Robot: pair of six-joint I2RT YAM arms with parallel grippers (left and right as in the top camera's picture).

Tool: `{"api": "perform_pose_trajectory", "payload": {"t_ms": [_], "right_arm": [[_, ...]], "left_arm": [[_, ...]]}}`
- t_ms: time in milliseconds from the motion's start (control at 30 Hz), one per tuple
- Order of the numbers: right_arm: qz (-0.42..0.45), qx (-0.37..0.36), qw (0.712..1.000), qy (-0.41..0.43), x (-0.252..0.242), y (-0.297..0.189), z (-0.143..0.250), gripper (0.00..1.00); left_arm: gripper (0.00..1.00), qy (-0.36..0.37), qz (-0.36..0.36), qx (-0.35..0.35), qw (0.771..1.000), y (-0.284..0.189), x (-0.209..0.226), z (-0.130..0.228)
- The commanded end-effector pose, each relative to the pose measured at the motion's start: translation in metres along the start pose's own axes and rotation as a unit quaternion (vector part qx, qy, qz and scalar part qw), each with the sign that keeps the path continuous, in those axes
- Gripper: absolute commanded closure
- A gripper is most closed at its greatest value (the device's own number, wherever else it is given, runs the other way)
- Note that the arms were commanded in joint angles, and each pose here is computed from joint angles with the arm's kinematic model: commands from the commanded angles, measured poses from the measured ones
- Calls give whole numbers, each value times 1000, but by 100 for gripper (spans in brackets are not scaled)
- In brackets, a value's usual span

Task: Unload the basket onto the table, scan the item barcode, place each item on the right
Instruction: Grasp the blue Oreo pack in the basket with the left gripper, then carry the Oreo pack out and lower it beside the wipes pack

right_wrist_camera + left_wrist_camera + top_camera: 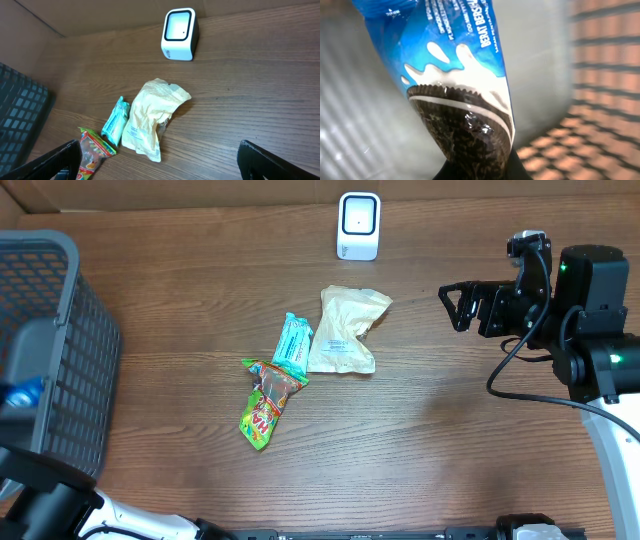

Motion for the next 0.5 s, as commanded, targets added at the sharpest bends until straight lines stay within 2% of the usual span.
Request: {"api": "perform_pose_trajectory", "payload": {"t_ms": [0,100,233,367,467], "right_arm": [[-6,-14,1000,-9,6,-5,-10,0],[-6,-14,1000,-9,6,-5,-10,0],[-6,-14,1000,-9,6,-5,-10,0],[-6,-14,1000,-9,6,-5,-9,0],[-6,-14,1000,-9,6,-5,-10,0]], "left_arm": [[96,78,91,-42,992,-61,-63,-3],[96,128,128,-83,980,-108,-105,6],[96,234,184,-134,945,-169,-167,46],[95,373,237,-154,884,-214,-219,120],[96,462,247,-142,840,-225,-240,181]]}}
Point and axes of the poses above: each gripper's point midway between its finger pads, its own y axis out along the fingers, its own x axis along the line the jaws close on, z = x × y, the point moved 3 cm from there along -y, back along the fingers, and after that the axes turned 7 degrees about -y, right-handed, at the moved point
